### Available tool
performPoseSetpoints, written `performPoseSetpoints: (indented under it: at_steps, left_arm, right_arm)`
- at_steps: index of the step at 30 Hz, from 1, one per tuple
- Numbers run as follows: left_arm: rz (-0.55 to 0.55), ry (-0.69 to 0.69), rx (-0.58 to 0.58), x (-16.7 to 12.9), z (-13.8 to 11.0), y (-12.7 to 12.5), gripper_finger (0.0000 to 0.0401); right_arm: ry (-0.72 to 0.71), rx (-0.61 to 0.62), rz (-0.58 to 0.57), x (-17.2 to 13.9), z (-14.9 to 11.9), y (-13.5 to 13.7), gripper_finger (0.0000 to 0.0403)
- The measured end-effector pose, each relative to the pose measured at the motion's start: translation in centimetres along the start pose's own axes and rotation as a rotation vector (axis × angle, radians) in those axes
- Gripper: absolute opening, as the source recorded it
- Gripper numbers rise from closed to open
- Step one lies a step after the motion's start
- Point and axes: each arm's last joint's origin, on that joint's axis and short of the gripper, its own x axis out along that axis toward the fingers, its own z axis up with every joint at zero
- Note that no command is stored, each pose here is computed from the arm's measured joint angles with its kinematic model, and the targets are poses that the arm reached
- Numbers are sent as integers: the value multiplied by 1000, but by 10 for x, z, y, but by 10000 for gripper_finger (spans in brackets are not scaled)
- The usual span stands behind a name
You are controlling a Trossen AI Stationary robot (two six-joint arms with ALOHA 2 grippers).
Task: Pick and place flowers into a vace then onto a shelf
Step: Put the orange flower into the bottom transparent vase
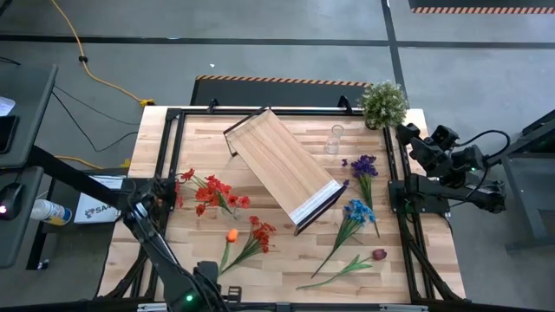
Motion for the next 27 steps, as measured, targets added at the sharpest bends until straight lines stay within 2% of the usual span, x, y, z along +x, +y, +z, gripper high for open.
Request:
performPoseSetpoints:
  at_steps: [9, 13, 20, 27]
  left_arm:
    - [-62, -54, 22, -1, -6, -5, 21]
    - [-131, -112, 40, -2, -9, -3, 21]
    - [-138, -115, 55, -2, -12, 2, 21]
    - [-279, -225, 79, -6, -12, 2, 21]
  right_arm:
    - [1, 17, 0, 0, 0, 0, 344]
    - [2, 41, 0, 0, 0, 0, 344]
    - [2, 41, 0, 0, 0, 0, 344]
    - [2, 41, -2, 0, 0, 0, 344]
